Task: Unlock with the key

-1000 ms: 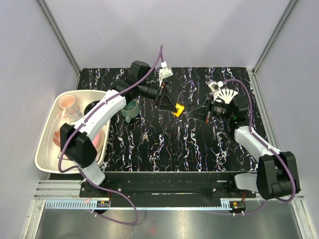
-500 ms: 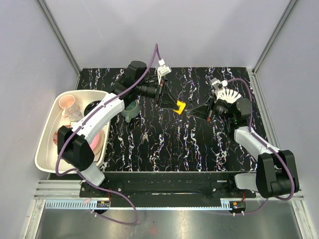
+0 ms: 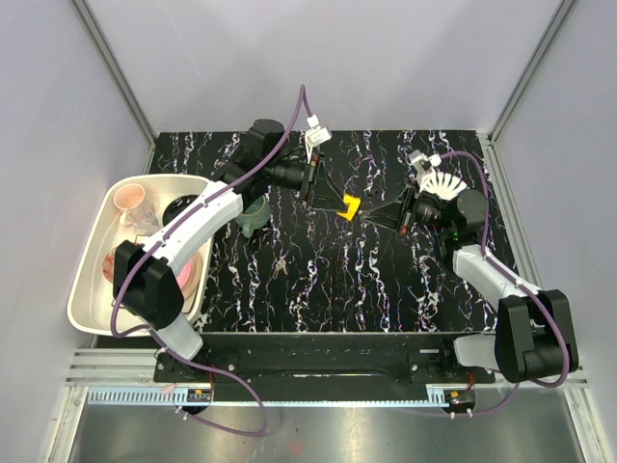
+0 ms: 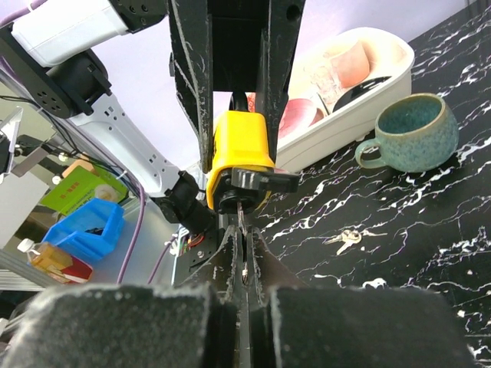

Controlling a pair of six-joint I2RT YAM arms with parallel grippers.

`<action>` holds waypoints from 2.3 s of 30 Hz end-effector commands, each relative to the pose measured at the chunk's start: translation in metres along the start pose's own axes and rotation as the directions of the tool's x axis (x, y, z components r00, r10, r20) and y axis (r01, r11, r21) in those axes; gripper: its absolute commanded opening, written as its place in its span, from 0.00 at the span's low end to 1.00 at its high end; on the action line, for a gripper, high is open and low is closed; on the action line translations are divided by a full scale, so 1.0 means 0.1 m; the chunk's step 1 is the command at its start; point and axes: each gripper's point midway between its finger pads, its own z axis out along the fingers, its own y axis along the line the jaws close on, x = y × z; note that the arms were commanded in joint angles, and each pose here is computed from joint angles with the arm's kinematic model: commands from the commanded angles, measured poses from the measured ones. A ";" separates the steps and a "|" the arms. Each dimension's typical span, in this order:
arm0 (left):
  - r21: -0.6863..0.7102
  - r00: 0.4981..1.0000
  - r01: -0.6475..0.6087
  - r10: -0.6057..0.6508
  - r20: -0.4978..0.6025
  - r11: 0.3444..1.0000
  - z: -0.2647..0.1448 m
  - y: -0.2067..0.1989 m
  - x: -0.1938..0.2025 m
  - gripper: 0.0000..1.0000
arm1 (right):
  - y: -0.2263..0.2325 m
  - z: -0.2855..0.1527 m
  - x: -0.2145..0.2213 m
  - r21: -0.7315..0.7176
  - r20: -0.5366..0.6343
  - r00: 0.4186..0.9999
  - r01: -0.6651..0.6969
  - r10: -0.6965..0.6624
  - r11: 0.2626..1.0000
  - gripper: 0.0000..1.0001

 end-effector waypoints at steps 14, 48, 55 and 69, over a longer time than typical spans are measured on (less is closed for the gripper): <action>-0.003 0.998 -0.050 0.050 -0.032 0.999 0.20 -0.02 0.05 0.00 | 0.21 0.18 -0.33 -0.059 0.065 0.991 0.122 -0.118 0.991 0.00; 0.093 0.868 -0.486 0.492 -0.062 0.869 0.04 -0.63 0.26 0.00 | 0.44 0.03 0.06 -0.261 -0.183 0.973 0.091 -0.142 0.961 0.42; -0.069 0.963 -0.266 0.268 0.028 0.962 -0.12 -0.16 0.06 0.00 | 0.35 -0.27 0.25 -0.267 -0.258 0.928 0.198 -0.268 0.943 0.58; -0.232 0.998 0.037 -0.024 0.060 0.972 -0.07 0.45 0.09 0.00 | 0.21 -0.30 -0.57 -0.011 -0.027 1.000 0.007 -0.007 1.000 0.68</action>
